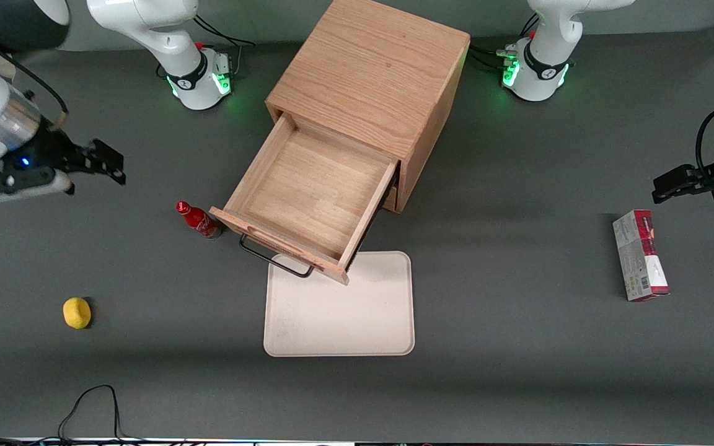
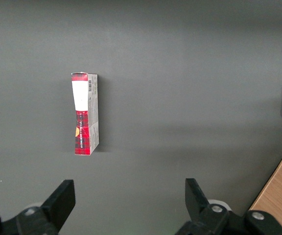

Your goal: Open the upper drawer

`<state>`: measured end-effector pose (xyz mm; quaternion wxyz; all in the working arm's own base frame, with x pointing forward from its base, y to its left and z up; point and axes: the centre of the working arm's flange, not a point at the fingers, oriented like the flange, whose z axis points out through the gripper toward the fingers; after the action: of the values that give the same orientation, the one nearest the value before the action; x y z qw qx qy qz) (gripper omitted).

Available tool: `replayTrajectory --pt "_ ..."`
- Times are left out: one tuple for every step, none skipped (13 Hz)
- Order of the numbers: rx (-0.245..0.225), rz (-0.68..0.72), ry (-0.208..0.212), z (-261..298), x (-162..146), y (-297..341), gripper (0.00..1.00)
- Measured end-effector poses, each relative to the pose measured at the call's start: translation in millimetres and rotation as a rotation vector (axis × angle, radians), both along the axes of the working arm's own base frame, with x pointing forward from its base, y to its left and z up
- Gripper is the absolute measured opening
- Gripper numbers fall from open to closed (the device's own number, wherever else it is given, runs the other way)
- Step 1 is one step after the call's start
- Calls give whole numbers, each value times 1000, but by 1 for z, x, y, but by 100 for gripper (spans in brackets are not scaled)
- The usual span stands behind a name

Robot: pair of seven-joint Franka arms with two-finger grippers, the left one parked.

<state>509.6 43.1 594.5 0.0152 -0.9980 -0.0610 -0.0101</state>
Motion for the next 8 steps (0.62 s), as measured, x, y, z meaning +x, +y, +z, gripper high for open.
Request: replayTrajectory --pt "6 -14 13 2 -18 -9 100" --pt "7 -16 15 5 -25 -11 100" --pt "7 -14 9 8 -27 -10 100" --pt "7 -12 5 10 -27 -9 100" --pt "7 -11 5 12 -27 -9 100" --pt "6 -10 9 14 -28 -9 100" --pt "6 -10 14 15 -29 -9 100" --pt "3 -10 16 15 -28 -9 100"
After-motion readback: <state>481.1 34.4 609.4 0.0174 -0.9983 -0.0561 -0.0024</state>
